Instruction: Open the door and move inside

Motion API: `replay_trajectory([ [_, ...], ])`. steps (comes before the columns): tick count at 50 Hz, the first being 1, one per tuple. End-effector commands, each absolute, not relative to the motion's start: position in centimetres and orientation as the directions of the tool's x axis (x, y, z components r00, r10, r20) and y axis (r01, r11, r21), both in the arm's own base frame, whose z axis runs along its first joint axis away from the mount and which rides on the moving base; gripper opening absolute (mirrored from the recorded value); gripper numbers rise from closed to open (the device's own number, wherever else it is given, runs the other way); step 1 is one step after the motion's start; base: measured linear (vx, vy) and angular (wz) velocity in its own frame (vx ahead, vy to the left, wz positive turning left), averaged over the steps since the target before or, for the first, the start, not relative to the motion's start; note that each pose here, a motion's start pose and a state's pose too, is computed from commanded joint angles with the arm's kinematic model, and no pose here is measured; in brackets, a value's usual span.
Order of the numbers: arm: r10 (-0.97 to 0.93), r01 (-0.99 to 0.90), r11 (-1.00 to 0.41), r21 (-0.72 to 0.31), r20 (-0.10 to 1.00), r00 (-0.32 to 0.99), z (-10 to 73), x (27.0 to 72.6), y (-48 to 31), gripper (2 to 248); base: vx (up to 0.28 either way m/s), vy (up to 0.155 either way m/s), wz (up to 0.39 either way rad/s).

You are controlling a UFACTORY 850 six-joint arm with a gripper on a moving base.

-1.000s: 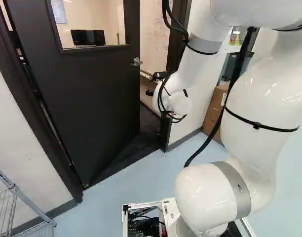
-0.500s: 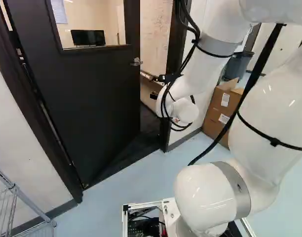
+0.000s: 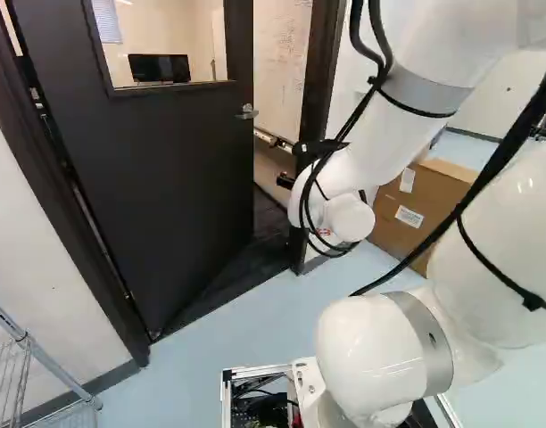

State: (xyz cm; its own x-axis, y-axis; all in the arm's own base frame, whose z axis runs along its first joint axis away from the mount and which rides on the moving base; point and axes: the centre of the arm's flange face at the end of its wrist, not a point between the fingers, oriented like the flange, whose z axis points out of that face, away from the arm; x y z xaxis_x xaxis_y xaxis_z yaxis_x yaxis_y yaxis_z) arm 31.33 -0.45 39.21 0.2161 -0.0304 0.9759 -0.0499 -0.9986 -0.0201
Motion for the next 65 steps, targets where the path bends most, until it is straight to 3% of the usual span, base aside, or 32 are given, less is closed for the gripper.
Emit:
replay_trajectory([
  [42,-0.030,-0.050,-0.999,-0.020,0.976,0.216,39.21,31.33,-0.45,247,-0.007,0.009,0.053],
  [65,-0.030,-0.050,-0.999,-0.020,0.976,0.216,39.21,31.33,-0.45,247,0.053,0.094,0.450],
])
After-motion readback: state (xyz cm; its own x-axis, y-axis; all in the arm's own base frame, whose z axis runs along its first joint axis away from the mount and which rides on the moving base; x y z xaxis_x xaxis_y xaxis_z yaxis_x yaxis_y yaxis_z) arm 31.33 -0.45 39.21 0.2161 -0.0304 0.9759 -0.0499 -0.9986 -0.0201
